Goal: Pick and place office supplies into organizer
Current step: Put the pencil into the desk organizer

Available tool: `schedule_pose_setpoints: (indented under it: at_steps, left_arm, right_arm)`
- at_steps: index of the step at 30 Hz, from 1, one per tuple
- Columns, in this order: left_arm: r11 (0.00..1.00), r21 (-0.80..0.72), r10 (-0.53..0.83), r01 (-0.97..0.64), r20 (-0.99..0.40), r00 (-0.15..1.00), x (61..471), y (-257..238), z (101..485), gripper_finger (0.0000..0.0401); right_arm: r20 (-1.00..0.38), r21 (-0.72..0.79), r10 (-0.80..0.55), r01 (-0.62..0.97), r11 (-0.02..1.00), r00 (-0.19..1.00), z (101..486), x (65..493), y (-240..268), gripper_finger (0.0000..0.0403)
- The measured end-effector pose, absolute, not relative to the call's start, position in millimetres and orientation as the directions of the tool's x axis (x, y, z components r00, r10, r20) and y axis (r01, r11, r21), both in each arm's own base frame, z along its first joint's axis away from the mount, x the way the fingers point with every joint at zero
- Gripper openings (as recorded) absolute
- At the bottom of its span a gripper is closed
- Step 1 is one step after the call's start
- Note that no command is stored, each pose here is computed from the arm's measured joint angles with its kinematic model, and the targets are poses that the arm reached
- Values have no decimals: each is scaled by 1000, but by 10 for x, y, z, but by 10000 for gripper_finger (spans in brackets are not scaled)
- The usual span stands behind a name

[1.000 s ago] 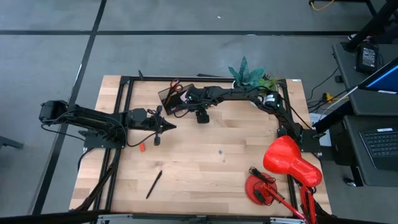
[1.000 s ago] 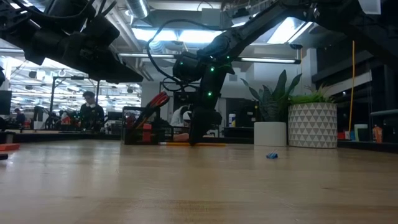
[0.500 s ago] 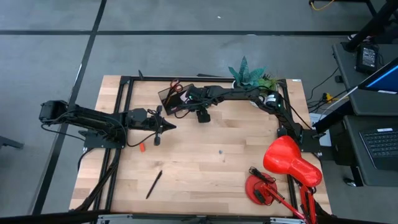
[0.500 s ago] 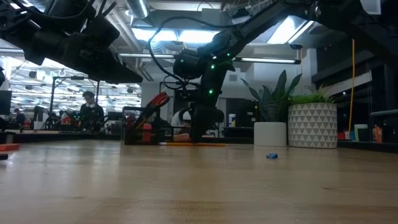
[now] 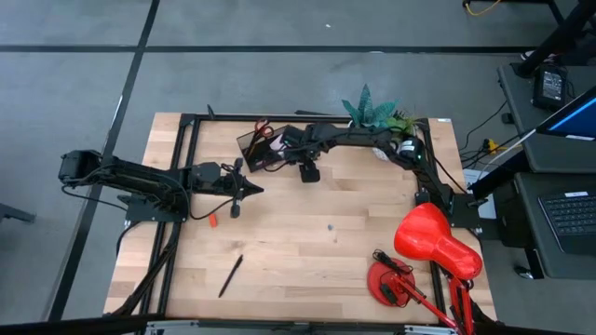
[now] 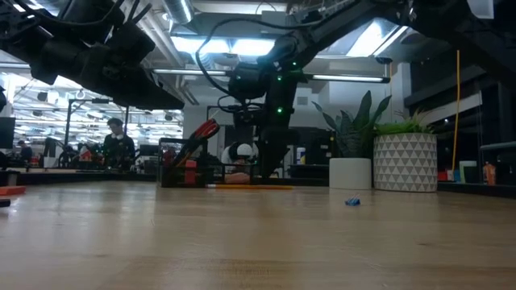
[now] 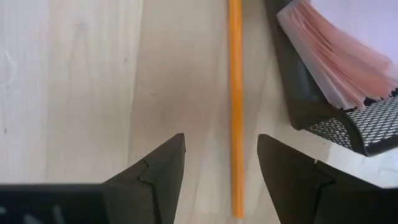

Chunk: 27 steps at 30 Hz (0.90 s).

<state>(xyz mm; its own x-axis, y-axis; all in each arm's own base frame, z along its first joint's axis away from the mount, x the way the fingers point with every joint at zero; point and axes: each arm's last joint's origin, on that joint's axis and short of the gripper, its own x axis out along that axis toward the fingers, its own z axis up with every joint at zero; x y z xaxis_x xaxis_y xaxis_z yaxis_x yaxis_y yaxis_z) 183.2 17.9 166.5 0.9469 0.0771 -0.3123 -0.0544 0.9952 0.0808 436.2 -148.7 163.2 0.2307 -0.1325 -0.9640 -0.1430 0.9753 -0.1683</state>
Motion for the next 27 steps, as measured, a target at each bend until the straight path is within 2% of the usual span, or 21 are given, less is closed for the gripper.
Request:
schedule_pose_setpoints:
  at_steps: [4, 9, 15, 27]
  left_arm:
    - [995, 81, 77, -54, -313, 947, 1832, 179, 1665, 2]
    - [995, 81, 77, -55, -314, 946, 1831, 179, 1664, 3]
    - [995, 81, 78, -55, -315, 946, 1831, 179, 1662, 2]
    - [995, 82, 81, -57, -317, 945, 1830, 180, 1661, 3]
  right_arm:
    - [-960, -119, -80, -129, 984, 269, 1605, 4349, -1563, 202]
    - [-948, -127, -97, -82, 988, 302, 1540, 4315, -1700, 202]
    - [-952, -123, -96, -77, 989, 291, 1418, 4262, -1717, 202]
    - [-950, -135, -100, -101, 986, 294, 1418, 4265, -1720, 202]
